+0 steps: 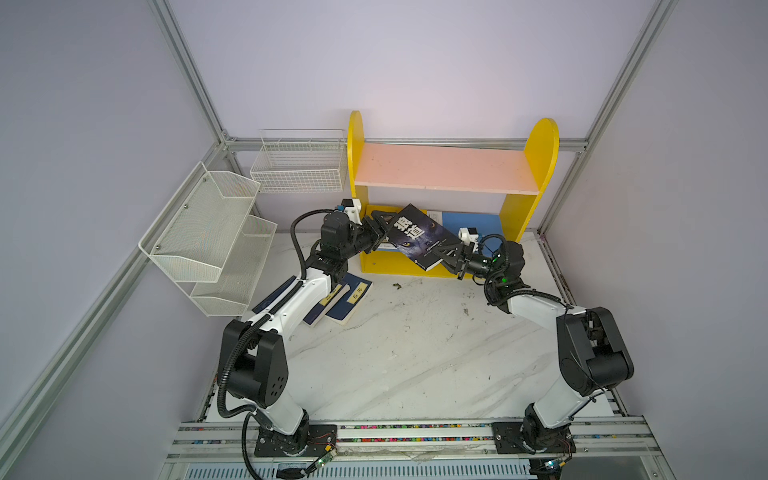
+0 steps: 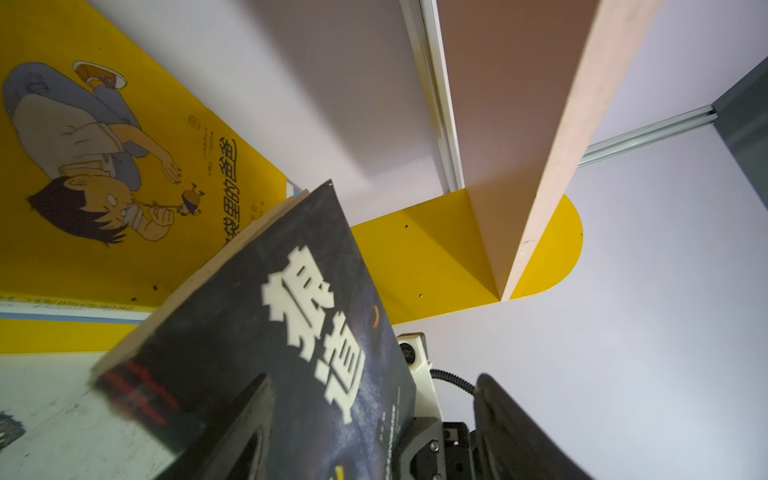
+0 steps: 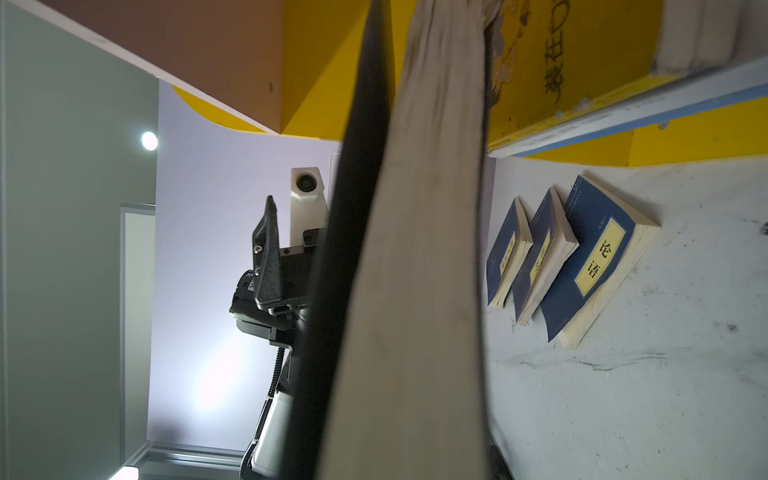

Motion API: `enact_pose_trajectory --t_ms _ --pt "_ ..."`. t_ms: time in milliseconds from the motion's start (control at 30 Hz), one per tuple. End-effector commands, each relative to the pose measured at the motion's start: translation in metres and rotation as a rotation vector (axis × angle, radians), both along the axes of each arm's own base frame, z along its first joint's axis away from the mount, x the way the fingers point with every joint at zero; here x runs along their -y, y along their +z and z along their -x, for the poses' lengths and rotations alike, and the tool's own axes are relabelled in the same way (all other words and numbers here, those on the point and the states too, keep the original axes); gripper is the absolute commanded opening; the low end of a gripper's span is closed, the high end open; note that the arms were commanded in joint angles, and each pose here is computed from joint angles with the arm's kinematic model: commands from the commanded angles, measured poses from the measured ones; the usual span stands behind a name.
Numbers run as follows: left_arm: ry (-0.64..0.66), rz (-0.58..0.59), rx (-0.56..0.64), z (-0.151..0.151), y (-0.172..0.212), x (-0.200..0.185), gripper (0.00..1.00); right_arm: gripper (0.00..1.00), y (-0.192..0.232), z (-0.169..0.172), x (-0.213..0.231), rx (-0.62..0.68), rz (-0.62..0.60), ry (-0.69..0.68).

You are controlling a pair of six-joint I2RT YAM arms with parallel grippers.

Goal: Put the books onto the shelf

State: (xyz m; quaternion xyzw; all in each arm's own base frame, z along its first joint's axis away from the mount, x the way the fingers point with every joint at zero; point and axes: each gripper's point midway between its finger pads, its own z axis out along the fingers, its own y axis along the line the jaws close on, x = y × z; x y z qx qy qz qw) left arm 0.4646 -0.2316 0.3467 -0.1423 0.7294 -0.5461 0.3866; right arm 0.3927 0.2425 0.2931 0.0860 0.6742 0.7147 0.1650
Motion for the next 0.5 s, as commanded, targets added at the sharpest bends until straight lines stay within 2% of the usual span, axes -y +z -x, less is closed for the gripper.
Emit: enact_pose_trajectory --t_ms 0,133,467 --pt "0.043 -0.048 0.08 0.011 0.027 -0.026 0.78 0.16 0.052 0.019 0.008 0.177 0.005 0.017" --pt "0.065 -0.064 0.051 0.01 0.019 -0.04 0.79 0.17 0.051 0.015 0.01 0.185 0.07 0.013" --pt "-0.05 -0.036 0.021 0.004 0.013 -0.015 0.8 0.17 0.051 0.008 0.005 0.207 0.086 0.055"
